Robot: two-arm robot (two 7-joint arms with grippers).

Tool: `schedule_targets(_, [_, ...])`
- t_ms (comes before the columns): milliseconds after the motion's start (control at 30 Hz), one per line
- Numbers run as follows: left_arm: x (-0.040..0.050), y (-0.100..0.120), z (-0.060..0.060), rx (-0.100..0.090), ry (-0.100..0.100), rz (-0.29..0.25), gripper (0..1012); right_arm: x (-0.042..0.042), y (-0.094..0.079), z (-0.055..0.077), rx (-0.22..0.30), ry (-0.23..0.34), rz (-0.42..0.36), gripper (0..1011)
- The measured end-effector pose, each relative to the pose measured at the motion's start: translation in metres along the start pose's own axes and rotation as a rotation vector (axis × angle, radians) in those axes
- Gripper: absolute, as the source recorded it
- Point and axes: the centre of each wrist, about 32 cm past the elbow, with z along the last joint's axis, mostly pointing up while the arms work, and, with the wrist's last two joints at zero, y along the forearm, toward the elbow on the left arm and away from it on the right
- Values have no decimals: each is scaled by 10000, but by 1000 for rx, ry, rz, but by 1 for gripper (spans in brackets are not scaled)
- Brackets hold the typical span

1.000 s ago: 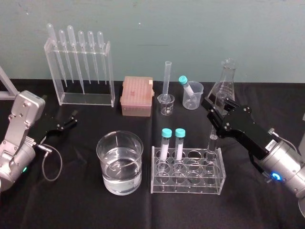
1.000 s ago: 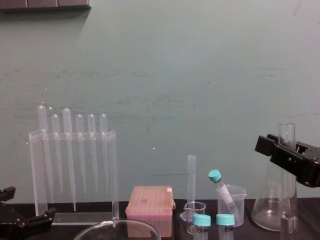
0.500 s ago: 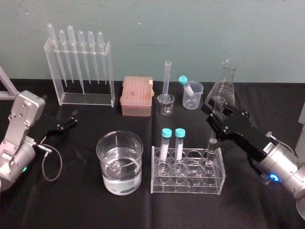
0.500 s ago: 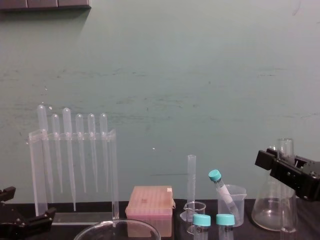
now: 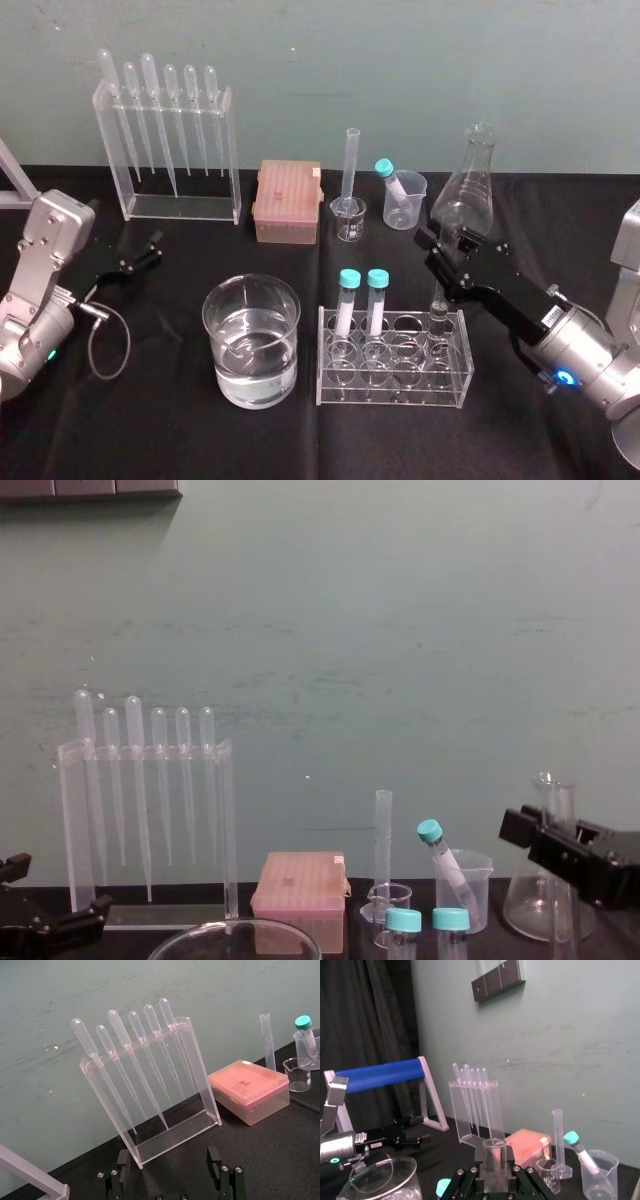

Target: Hold the test tube with one hand and immerse one end into the beaker, then return it to the test tube rack.

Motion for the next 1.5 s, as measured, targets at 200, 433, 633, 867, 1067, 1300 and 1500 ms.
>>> schedule_targets(200, [0, 0, 0, 0, 0, 0, 1000, -5, -3, -37, -14, 19, -2, 225])
schedule_targets(433, [0, 0, 0, 0, 0, 0, 1000, -10, -5, -48, -18, 23, -3, 225])
schedule_targets(633, [0, 0, 0, 0, 0, 0, 1000, -9, -6, -47, -18, 23, -3, 225])
schedule_targets(867, [0, 0, 0, 0, 0, 0, 1000, -8, -7, -46, -18, 23, -3, 239])
schedule_targets(1067, [0, 0, 0, 0, 0, 0, 1000, -7, -7, -44, -18, 22, -3, 420])
schedule_targets(1300, [0, 0, 0, 0, 0, 0, 1000, -7, -7, -42, -17, 21, -3, 657])
schedule_targets(1500, [0, 0, 0, 0, 0, 0, 1000, -7, -6, -41, -17, 21, -3, 817])
